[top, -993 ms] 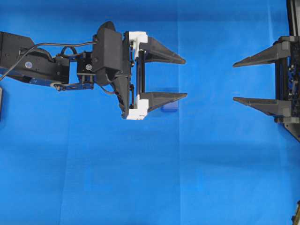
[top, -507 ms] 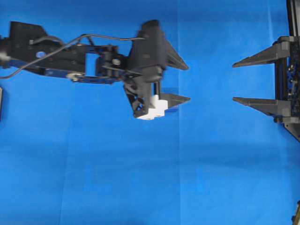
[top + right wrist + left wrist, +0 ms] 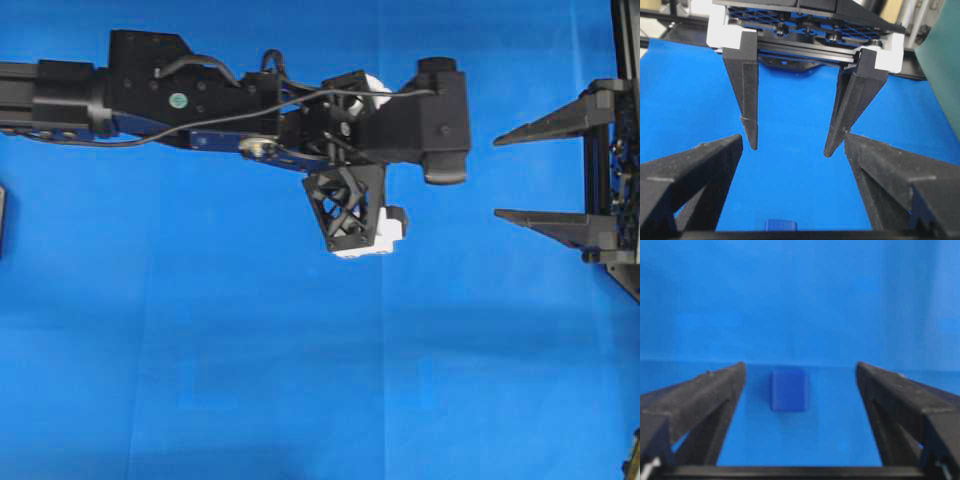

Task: Handover the blue block to the right arm after grasping it with the left arm, then place it in the designated position.
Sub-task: 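Lower the open left gripper over the blue cube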

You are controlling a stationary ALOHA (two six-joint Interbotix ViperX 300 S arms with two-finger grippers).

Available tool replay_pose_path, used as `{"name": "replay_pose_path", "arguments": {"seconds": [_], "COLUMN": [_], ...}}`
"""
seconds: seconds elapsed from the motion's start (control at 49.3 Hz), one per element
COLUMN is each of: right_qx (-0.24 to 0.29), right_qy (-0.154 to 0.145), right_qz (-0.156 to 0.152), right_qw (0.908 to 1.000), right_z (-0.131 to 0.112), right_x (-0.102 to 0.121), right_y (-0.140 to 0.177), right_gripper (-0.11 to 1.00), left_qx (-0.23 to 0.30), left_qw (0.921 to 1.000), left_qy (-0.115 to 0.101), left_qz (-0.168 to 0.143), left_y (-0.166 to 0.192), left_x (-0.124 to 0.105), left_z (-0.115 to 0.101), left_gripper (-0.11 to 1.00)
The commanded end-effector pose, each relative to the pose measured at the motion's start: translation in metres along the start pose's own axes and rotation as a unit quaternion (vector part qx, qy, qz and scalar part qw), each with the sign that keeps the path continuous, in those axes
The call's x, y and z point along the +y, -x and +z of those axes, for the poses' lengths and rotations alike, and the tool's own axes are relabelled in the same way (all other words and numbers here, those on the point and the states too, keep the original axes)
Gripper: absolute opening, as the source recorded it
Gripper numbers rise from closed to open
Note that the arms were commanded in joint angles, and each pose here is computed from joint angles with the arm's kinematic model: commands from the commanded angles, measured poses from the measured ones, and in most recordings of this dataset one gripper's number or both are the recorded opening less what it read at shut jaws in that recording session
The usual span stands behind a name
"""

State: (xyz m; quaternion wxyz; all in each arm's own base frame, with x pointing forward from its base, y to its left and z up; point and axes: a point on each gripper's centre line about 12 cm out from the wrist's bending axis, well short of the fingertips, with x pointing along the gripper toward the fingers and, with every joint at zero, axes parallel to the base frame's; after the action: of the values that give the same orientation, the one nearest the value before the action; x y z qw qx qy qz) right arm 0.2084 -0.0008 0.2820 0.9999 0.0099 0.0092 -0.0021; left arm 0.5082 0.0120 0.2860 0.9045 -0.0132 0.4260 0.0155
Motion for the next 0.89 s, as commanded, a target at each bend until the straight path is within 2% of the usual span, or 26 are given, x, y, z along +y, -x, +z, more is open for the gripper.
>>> {"name": "replay_pose_path", "arguments": {"seconds": [0.0,0.872], "right_qx": [-0.009,-0.011], "right_qy": [-0.002,-0.002], "right_qz": [0.0,-0.001], "right_qw": [1.0,0.9999], "right_z": [0.0081,0.0098], "right_x": [0.0001,-0.0002], "right_y": [-0.0021,-0.0024], "right_gripper": [0.95,0.95], "left_qx": [-0.017,-0.012], "left_qw": [0.9999,0.9999], "left_qy": [-0.002,-0.001], "left_qz": [0.0,-0.001], "left_y": [0.0157,0.0123], "left_x": [-0.0001,-0.0017], "left_z": [0.016,0.0136], "left_gripper": [0.93,0.93]}}
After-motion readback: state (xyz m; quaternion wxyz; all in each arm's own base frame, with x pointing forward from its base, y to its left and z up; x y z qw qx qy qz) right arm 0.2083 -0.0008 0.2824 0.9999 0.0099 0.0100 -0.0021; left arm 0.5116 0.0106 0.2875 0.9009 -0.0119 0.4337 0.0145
